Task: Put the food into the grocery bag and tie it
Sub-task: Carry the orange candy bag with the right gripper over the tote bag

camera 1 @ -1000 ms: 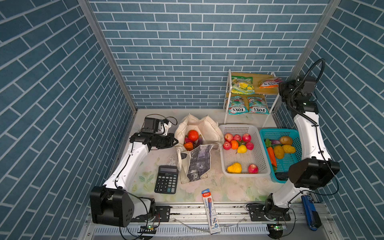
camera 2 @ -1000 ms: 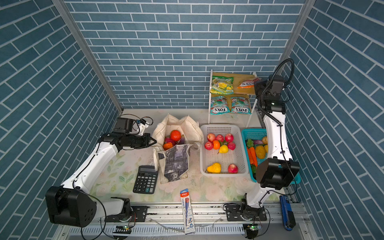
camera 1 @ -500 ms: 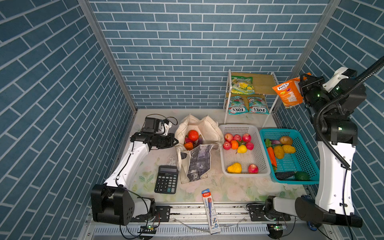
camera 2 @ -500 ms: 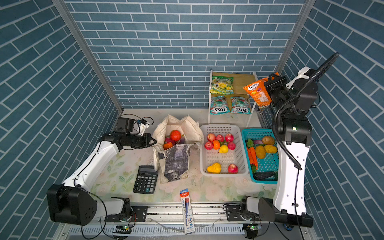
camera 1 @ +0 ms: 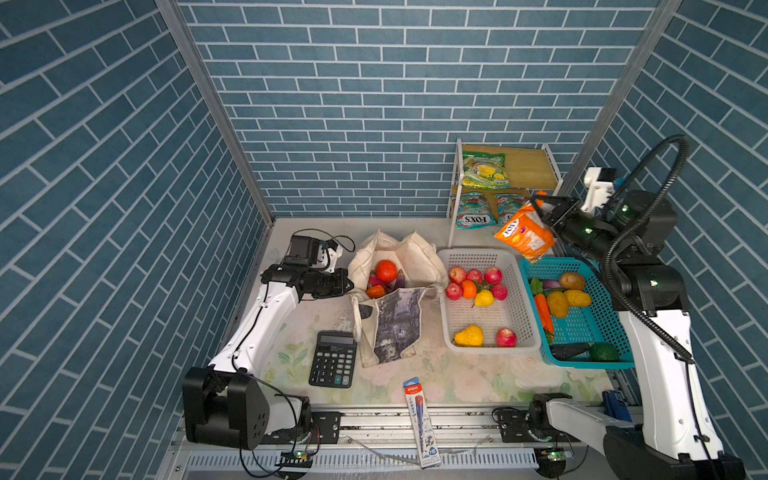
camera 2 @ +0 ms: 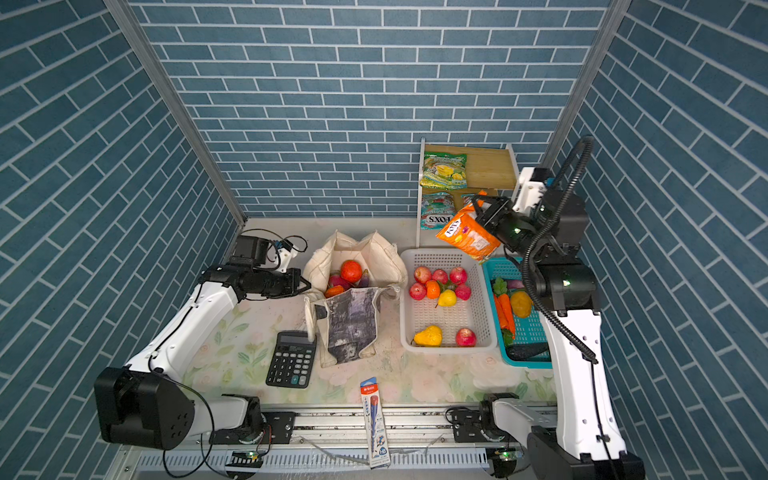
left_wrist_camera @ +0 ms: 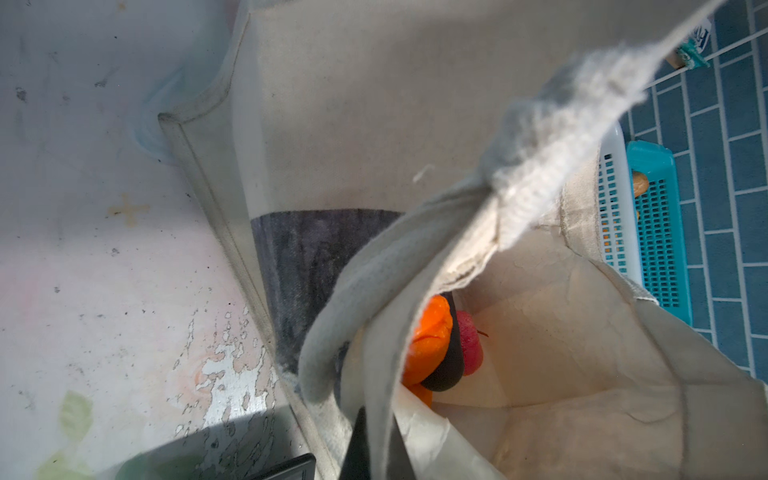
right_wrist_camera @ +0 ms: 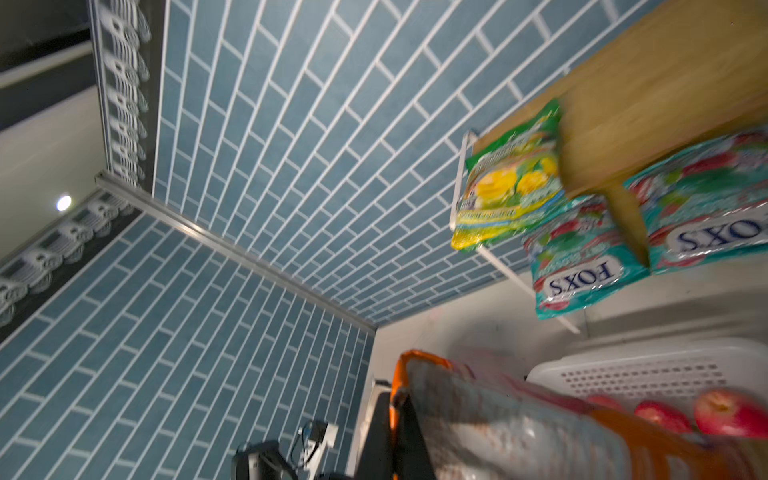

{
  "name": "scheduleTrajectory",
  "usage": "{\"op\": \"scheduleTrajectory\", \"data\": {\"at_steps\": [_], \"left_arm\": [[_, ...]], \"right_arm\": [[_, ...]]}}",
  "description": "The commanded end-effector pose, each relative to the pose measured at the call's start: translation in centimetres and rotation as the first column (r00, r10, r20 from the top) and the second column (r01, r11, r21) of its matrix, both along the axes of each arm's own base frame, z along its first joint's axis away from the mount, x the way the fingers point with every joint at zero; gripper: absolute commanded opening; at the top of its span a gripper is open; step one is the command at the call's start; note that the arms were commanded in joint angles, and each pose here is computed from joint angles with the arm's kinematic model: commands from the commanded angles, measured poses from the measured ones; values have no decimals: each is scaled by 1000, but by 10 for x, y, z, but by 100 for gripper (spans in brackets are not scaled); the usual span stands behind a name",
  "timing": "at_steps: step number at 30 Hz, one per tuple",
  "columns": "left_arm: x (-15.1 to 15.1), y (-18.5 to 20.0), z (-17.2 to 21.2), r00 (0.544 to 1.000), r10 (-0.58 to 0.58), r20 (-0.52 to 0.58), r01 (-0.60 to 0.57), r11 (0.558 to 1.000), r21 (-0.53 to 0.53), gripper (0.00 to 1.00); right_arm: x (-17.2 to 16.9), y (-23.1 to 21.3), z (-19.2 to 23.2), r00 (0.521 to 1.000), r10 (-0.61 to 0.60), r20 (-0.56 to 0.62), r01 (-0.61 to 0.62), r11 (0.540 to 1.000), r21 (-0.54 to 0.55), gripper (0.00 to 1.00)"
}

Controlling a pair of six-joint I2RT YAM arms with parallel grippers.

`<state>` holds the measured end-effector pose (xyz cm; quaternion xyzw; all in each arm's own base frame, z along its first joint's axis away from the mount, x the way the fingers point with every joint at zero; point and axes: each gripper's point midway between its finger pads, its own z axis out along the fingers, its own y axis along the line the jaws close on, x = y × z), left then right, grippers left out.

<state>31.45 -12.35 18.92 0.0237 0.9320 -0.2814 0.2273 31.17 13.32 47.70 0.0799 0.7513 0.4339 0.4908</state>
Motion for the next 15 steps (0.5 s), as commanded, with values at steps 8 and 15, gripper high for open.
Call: {"op": "scheduleTrajectory", "data": {"at_steps": [8, 15], "left_arm": [[-1, 40, -22, 994, 106, -28, -98, 975, 200, 0], [2, 48, -28, 989, 138, -48, -126, 973, 196, 0]], "right_arm": [[-4, 127, -41, 952, 304, 46, -295, 946, -135, 0], [1, 205, -82, 905, 426, -7, -421, 892, -167, 0]]}}
